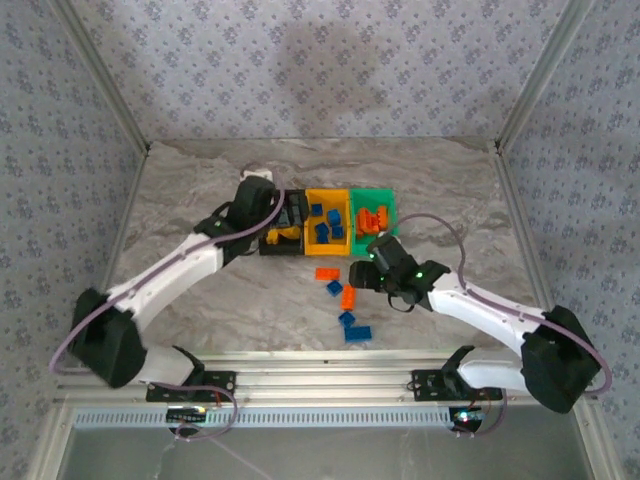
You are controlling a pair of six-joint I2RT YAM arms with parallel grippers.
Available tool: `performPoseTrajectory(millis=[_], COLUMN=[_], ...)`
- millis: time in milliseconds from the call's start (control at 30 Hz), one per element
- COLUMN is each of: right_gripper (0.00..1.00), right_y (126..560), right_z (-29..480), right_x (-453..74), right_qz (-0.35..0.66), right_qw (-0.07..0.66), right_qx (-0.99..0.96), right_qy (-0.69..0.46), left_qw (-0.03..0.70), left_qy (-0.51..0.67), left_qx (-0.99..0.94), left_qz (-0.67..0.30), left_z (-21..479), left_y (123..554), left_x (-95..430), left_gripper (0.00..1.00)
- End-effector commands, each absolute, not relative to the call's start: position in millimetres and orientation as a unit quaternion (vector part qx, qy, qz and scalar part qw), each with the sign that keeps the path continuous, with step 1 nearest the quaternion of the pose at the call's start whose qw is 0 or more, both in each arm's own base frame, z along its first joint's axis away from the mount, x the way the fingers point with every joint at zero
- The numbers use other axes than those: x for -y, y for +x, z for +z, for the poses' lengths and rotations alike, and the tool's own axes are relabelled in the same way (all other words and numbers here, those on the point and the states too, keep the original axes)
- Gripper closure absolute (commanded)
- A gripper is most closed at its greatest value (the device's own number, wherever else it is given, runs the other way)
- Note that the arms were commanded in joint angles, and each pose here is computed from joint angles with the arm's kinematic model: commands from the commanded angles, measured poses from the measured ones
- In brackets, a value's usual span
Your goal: Sort the legos into containers by color
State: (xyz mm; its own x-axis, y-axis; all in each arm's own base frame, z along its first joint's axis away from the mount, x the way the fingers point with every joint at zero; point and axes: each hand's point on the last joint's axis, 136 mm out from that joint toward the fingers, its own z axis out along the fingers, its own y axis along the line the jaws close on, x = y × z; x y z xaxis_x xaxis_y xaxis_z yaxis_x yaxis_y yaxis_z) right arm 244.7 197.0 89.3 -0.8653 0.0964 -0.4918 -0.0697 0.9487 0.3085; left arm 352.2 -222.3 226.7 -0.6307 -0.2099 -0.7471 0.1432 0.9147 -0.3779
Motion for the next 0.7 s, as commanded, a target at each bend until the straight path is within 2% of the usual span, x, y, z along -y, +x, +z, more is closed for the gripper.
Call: performPoseTrajectory(millis=[0, 300, 467, 667], right_gripper=[0.22, 0.22, 0.23, 0.32], right_y=[239.0, 221.3, 222.1, 220.2], right_z=[81.4, 54.4, 42.2, 26.9], right_x=[-207.2, -237.2, -231.1, -220.6], right_qz=[0.147, 0.124, 0.082, 0.047], right_qw=[0.243, 0.223, 0.218, 0.196], right_qx=[-0.959, -0.966, -0.972, -0.979], right_qy=[-0.01, -0.045, -0.032, -0.022], left_qw=[0.426, 0.41, 0.406, 0.4], left_qy=[-0.013, -0.036, -0.05, -0.055], left_qx=[-0.873, -0.878, -0.881, -0.887], left_qz=[-0.236, -0.244, -0.239, -0.225], left_z=[226.7, 192.3, 179.7, 167.7], left_y=[319.2, 247.9, 233.3, 227.0], left_x=[222.6, 182.9, 165.9, 156.1], left_gripper=[0.0, 0.0, 0.0, 0.01])
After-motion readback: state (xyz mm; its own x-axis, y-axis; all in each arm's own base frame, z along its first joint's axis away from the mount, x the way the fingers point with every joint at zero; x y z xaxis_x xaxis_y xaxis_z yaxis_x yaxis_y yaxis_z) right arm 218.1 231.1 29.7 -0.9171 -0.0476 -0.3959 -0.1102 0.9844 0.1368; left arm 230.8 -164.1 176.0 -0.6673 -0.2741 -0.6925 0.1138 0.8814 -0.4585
